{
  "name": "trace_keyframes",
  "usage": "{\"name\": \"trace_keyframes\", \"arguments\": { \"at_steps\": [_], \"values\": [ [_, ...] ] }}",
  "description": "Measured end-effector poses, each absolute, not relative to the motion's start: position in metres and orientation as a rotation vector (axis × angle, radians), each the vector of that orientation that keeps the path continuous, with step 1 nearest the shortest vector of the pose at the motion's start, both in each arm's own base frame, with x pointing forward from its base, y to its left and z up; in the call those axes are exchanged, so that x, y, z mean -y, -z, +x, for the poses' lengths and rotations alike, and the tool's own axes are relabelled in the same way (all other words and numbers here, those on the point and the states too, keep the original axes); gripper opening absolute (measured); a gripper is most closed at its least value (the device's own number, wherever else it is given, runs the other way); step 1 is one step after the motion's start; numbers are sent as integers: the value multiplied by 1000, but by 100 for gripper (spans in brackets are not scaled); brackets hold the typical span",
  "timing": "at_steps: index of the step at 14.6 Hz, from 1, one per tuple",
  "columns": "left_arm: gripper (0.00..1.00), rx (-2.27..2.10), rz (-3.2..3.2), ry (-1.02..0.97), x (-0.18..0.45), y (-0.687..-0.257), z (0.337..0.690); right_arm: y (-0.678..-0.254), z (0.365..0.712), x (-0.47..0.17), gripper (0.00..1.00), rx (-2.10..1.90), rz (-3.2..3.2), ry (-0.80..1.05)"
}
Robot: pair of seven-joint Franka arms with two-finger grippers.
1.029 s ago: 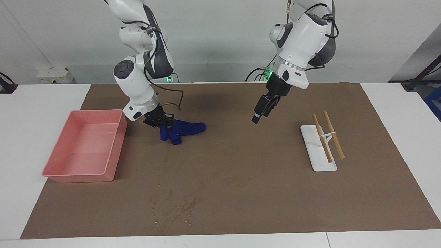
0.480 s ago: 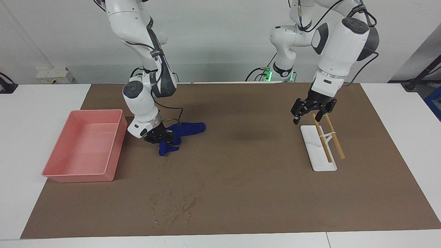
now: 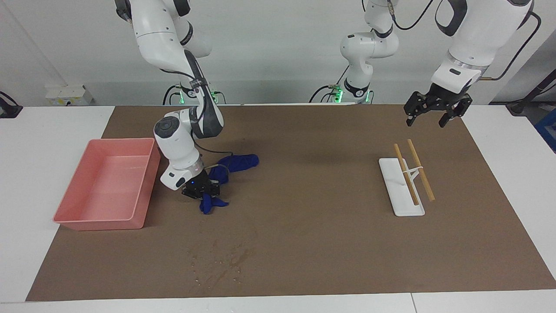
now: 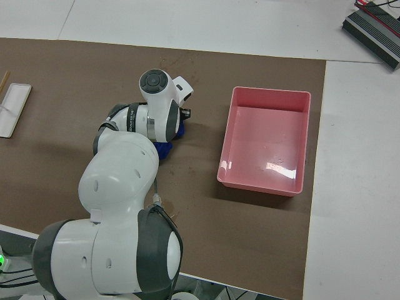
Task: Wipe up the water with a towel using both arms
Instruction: 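Wipe the towel over the water spill with the right gripper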
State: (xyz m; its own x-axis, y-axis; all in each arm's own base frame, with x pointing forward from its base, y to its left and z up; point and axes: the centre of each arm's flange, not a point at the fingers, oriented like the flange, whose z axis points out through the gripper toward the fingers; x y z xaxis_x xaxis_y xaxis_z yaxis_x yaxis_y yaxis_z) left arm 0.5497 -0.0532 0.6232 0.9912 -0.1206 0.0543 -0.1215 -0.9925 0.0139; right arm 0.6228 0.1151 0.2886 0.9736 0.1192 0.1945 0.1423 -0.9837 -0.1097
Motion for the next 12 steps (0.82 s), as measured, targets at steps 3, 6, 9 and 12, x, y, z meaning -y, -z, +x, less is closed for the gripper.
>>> {"name": "trace_keyframes", "arguments": {
  "at_steps": [3, 6, 9, 12],
  "values": [
    [100, 228, 3117, -48, 59, -619, 546, -288, 652, -118, 13, 270, -3016, 347],
    [100, 261, 3115, 3, 60, -618, 540, -287, 679, -104, 13, 309, -3027, 408],
    [100, 282, 3108, 0, 65, -620, 539, -285, 702, -76, 13, 332, -3028, 454],
    [100, 303, 3106, -1, 72, -621, 538, -285, 712, -71, 13, 338, -3032, 479]
  ]
}}
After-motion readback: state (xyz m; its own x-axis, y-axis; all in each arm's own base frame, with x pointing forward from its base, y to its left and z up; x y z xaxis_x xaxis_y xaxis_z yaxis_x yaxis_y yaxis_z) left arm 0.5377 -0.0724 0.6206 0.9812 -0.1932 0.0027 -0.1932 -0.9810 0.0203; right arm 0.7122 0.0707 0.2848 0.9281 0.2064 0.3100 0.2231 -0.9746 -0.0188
